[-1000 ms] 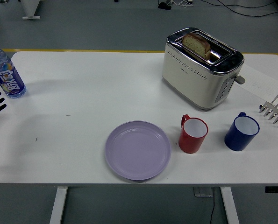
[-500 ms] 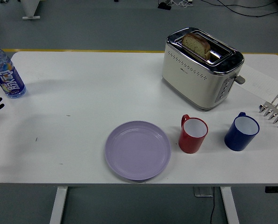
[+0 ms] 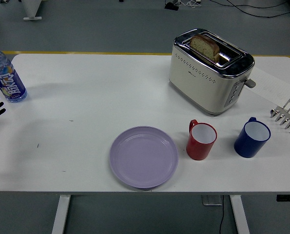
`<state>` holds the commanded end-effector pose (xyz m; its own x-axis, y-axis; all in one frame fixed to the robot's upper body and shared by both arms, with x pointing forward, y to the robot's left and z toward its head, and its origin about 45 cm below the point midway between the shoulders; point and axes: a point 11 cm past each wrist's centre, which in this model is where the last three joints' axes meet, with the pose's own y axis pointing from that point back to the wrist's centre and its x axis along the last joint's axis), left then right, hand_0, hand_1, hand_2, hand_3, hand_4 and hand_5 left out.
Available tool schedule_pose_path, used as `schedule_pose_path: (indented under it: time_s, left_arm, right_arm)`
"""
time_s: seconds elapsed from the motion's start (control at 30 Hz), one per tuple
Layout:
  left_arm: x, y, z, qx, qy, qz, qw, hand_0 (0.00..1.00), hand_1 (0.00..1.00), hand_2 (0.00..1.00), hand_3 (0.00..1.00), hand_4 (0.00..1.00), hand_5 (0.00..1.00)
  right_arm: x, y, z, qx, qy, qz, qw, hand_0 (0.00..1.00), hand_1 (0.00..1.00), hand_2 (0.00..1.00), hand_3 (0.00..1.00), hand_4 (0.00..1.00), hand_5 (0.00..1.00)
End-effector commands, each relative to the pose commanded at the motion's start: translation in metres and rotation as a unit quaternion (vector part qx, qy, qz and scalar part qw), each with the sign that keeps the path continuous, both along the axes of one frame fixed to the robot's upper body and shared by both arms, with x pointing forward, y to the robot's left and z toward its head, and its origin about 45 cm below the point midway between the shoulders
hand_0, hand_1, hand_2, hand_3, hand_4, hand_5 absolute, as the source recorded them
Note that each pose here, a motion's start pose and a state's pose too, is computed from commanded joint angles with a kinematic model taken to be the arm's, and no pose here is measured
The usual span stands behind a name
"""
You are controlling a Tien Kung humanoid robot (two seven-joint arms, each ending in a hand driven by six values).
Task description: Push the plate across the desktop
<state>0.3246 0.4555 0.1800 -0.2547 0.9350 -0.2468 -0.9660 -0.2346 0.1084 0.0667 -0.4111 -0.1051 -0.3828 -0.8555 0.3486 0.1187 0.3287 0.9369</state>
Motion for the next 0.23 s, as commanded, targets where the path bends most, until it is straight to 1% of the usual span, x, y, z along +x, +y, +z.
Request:
schedule_pose_path:
  time_s: [0.23]
  left_arm:
    - [-0.0006,-0.0013,-0.0018,0.000,0.004,-0.004,1.000,0.753,0.778,0.776,0.709,0.568,0.998]
  right_arm:
    - [-0.0034,0.0005,-0.0005,0.000,0.004,-0.001,1.000,0.640,0.602,0.655,0.767,0.492,0.554]
